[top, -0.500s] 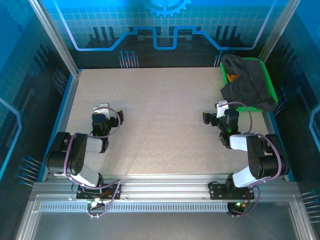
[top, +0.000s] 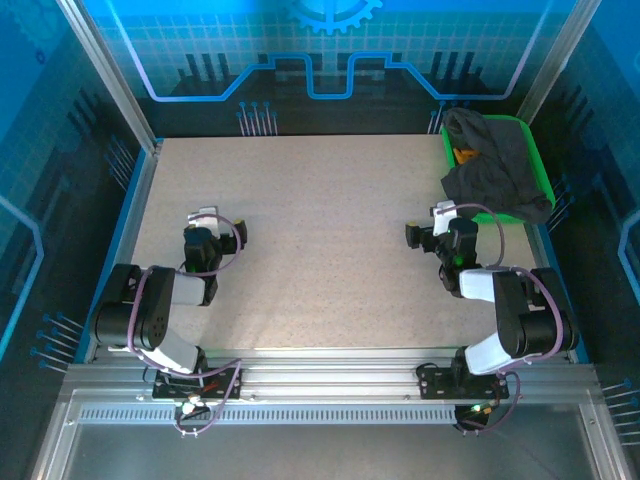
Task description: Fold and stack the t-shirts
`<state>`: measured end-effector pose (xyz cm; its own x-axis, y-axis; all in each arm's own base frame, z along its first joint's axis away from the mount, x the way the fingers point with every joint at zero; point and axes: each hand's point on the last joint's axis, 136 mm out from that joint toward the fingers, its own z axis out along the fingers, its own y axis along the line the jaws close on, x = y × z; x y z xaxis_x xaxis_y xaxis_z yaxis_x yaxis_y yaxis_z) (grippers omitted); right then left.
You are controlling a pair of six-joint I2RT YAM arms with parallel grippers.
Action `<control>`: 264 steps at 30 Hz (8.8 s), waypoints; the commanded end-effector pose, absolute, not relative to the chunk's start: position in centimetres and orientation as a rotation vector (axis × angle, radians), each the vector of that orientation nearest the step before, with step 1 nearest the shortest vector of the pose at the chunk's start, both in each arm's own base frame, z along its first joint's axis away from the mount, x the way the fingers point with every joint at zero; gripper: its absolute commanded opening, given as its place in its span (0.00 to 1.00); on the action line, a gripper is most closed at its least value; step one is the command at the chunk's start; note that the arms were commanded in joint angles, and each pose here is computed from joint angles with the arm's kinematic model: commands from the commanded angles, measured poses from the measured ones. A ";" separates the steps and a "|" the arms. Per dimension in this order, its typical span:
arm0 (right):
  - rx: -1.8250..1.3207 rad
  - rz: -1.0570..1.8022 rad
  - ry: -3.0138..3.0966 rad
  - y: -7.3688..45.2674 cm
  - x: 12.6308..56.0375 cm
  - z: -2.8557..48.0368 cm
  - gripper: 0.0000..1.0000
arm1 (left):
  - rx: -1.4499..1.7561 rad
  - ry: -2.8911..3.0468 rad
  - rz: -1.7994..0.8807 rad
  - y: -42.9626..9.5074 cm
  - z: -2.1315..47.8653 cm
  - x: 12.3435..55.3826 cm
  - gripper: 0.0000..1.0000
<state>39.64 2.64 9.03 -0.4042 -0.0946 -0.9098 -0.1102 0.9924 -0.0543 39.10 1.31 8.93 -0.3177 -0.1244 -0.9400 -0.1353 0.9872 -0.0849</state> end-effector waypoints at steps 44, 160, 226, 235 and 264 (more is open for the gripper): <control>1.332 0.354 1.806 -16.9 54.5 13.3 0.61 | -0.286 2.047 -0.971 -18.8 30.9 37.4 0.93; 0.739 0.802 2.807 26.5 35.0 5.6 0.53 | -0.251 2.681 -0.392 -18.8 14.6 38.8 0.01; 0.331 0.589 2.941 36.1 34.3 1.8 0.39 | -0.636 2.266 -0.722 -8.4 19.8 34.9 0.00; 0.250 0.622 2.640 31.9 39.6 13.5 0.00 | -0.812 2.025 -0.911 -6.4 27.0 37.6 0.00; 0.204 0.631 1.547 9.5 30.1 52.0 0.00 | -0.711 0.876 -1.200 2.2 61.5 29.1 0.00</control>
